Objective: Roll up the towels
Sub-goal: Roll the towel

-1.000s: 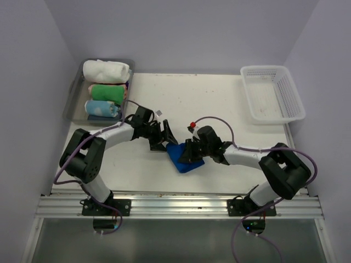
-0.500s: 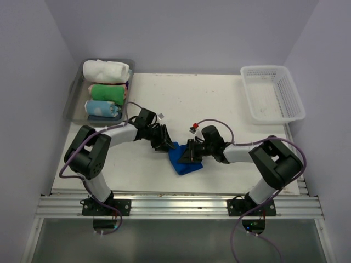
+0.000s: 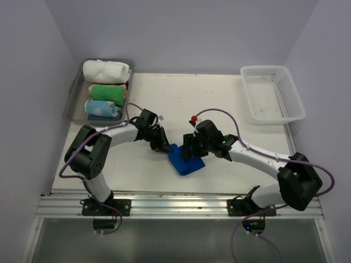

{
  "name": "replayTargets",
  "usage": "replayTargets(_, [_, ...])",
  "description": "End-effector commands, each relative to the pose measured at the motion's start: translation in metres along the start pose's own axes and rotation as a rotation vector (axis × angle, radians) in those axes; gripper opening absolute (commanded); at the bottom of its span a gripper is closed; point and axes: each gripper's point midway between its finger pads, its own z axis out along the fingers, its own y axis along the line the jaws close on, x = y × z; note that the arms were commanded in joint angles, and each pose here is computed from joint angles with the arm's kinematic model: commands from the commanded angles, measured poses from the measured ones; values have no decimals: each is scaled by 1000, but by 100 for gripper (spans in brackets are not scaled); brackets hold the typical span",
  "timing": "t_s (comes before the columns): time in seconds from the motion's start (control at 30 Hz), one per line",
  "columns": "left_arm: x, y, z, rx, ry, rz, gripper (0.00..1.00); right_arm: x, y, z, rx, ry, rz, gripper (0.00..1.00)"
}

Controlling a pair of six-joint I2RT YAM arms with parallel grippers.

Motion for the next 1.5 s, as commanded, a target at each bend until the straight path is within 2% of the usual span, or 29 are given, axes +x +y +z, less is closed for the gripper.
replayTargets(0.0, [1,-1,-8,-42,-13,-18,5,-26,6,-32,240,-133,-215,64])
replayTargets(0.1, [2,1,-8,-52,-14,-25,5,-31,24,-39,376,-184,-371,65])
replayTargets(0.27, [0,0,-8,-52,-14,-29,5,-17,51,-28,512,-189,-584,65])
replayTargets(0.33, [1,0,-7,-55,-10,-29,5,-12,45,-19,602,-178,-654,64])
replayTargets(0.37, [1,1,-6,-57,-9,-32,5,-9,55,-16,603,-186,-683,64])
replayTargets(0.57, [0,1,-5,-60,-1,-36,6,12,41,13,743,-147,-779,62])
replayTargets(0.6, [0,0,-6,-59,-2,-36,6,14,37,17,762,-150,-764,59])
replayTargets(0.67, [0,0,-6,-60,-3,-36,8,17,25,21,830,-135,-771,48])
replayTargets(0.7, [0,0,-6,-62,-3,-37,9,19,22,21,846,-139,-761,37])
replayTargets(0.77, [0,-1,-8,-59,-5,-35,15,21,18,25,851,-132,-758,30])
replayTargets(0.8, [0,-1,-8,-58,-5,-36,18,24,18,26,839,-126,-753,24])
replayTargets(0.9, [-1,-2,-13,-60,-15,-34,31,28,27,34,737,-132,-706,18])
replayTargets(1.07, [-13,0,-44,-34,-86,-34,41,40,44,48,481,-74,-609,15])
replayTargets(1.1, [-19,7,-54,-41,-110,-61,43,33,59,49,401,-107,-581,14])
replayTargets(1.13, [-23,9,-63,-42,-131,-53,45,41,62,53,323,-60,-556,14])
replayTargets(1.23, [-34,16,-94,-56,-209,-54,52,34,88,55,141,-60,-490,13])
replayTargets(1.33, [-35,21,-109,-76,-247,-58,56,23,109,53,40,-86,-440,13])
replayTargets(1.47, [-26,21,-110,-48,-242,-52,69,16,116,51,-71,-73,-340,13])
